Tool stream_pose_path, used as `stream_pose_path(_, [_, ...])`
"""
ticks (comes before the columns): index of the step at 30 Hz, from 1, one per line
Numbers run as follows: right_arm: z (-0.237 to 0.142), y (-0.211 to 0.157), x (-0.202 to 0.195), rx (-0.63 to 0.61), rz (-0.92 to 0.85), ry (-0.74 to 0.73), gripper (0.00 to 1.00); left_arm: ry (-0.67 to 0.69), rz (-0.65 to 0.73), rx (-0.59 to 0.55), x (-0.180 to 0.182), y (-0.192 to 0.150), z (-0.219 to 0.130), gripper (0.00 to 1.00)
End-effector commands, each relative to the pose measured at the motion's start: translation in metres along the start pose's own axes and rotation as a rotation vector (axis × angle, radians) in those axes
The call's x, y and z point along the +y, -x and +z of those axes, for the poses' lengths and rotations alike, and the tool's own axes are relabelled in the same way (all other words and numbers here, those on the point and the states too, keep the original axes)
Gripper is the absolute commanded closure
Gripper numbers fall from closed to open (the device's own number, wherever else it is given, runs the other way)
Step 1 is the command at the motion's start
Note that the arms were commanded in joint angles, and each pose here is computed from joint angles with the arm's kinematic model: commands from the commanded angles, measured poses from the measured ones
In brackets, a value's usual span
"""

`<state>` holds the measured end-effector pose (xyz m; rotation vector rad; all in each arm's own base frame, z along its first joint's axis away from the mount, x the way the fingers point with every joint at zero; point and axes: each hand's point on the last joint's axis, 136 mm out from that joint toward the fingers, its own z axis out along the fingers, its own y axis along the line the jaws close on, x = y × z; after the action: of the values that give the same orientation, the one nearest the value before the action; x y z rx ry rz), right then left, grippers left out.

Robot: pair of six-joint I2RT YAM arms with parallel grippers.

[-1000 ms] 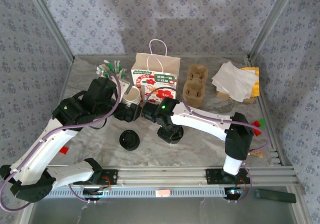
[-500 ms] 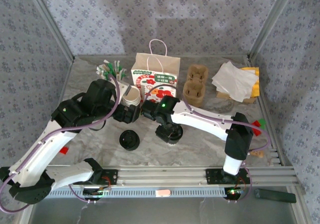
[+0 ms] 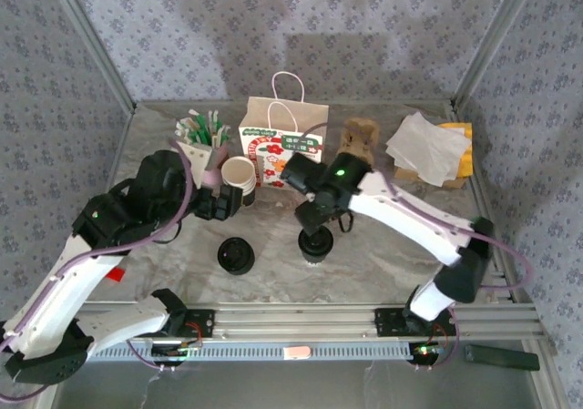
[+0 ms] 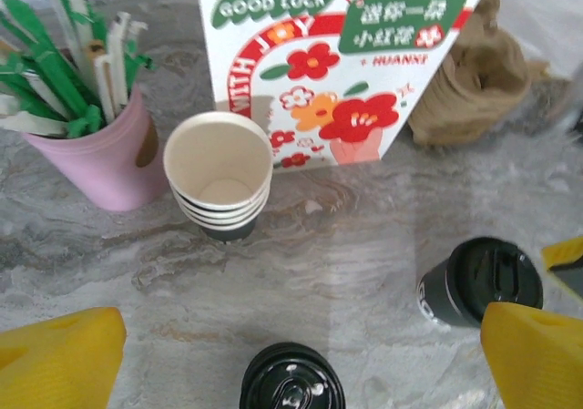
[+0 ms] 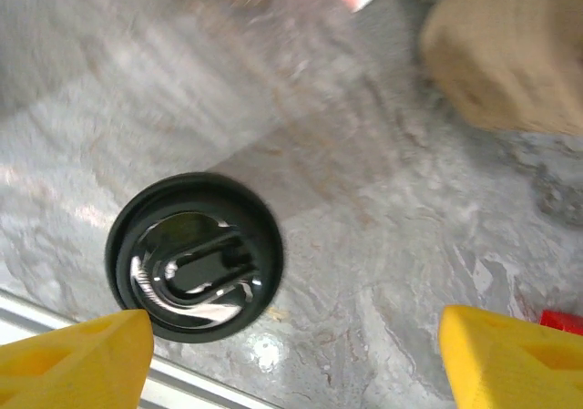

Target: Pack the takeout coffee

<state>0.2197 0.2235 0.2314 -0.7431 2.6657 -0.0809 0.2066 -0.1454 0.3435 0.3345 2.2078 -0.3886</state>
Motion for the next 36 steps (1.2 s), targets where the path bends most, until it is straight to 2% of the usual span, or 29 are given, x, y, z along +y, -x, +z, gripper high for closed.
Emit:
stream_pose_path(1, [-0.034,0.001,-0.041,-0.137,0.192,-0.038,0.18,0.01,-0.131,-0.11,0.007,0.025,-0.02,0.0])
stream_pose_path(5, [-0.053,-0.008,-0.073,-0.237,0.303,-0.027,0.18,0.023,-0.206,-0.1,0.009,0.025,-0.02,0.0])
stream_pose_path(9, [-0.058,-0.026,-0.075,-0.236,0.451,0.172,0.18,0.035,-0.283,-0.044,0.01,0.018,-0.015,0.0])
stream_pose_path(13, [-0.059,-0.051,-0.075,-0.213,0.593,0.289,0.2,0.103,-0.374,0.103,0.016,-0.005,-0.002,0.0])
stream_pose_path(18, [-0.05,-0.088,-0.078,-0.128,0.676,0.268,0.21,0.102,-0.45,0.315,0.004,-0.037,0.025,0.0])
stream_pose_path(22, [-0.037,-0.099,-0.077,-0.042,0.733,0.226,0.21,0.119,-0.447,0.421,0.0,-0.055,0.04,0.0])
stream_pose_path(25, [-0.033,-0.092,-0.062,-0.011,0.728,0.231,0.21,0.164,-0.421,0.452,0.007,-0.062,0.044,0.0])
stream_pose_path(29, [-0.036,-0.075,-0.047,0.009,0.647,0.144,0.19,0.272,-0.405,0.464,0.027,-0.066,0.043,0.0])
stream_pose_path(33, [-0.03,-0.059,-0.02,0.035,0.593,0.128,0.18,0.35,-0.418,0.431,0.052,-0.066,0.047,0.0])
stream_pose_path(36, [-0.02,-0.055,0.0,0.068,0.56,0.124,0.13,0.346,-0.417,0.4,0.06,-0.067,0.056,0.0])
